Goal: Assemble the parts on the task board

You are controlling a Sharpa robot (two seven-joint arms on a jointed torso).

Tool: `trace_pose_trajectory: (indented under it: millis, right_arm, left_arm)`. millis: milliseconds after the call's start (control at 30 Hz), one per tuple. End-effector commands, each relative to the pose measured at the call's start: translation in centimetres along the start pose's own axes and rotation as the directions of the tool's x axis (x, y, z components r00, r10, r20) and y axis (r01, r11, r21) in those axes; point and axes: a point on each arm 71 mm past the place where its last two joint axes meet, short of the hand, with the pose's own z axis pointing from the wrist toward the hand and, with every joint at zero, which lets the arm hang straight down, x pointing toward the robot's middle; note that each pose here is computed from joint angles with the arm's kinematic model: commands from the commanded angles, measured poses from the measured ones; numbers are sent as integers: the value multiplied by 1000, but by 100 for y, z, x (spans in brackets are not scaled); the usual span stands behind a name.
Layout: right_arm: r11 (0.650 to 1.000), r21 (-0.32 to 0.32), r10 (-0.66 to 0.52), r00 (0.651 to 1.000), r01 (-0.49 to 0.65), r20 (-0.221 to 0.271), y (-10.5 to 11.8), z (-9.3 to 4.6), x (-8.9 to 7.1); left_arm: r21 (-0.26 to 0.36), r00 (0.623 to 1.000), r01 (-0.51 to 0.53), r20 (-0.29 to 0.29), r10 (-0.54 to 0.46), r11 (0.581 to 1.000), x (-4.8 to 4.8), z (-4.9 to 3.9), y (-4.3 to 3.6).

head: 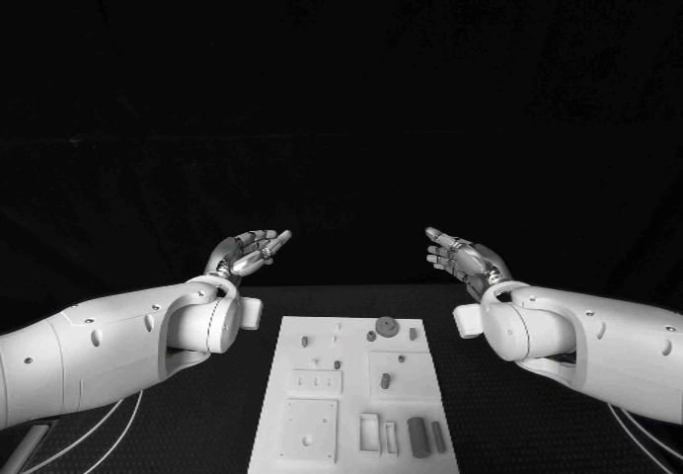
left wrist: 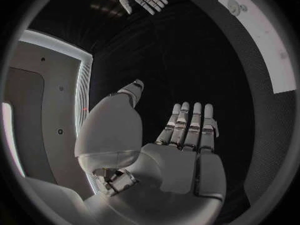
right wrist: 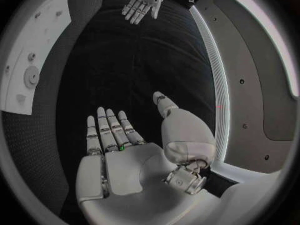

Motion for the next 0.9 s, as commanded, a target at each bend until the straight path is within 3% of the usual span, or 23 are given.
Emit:
trace_pose_trajectory:
  millis: [33,267,300,600,767,900]
  right_arm:
    - [992,122,23,986,-3,-164,-27,26,17]
    - [988,153,12,981,18,-192,6,53,-63]
    - [987,140,-52,982,78,-183,3,111,-97]
    - [971,62,-216,960,230,-178,35,170,-131]
    - [926,-21,-373,909,376,-186,68,243,-159]
    - [851,-102,-524,830,515,-189,94,308,-183]
  left_arm:
    - [-55,997,21,-77,-25,998,50,19,14]
    - [-55,997,21,-77,-25,998,50,19,14]
    - [-54,997,23,-77,-27,998,18,19,18]
    - [-44,996,28,-88,-31,999,11,14,13]
    - [-30,996,28,-86,-31,999,-24,11,9]
    - [-18,995,20,-96,-21,1000,-31,13,2]
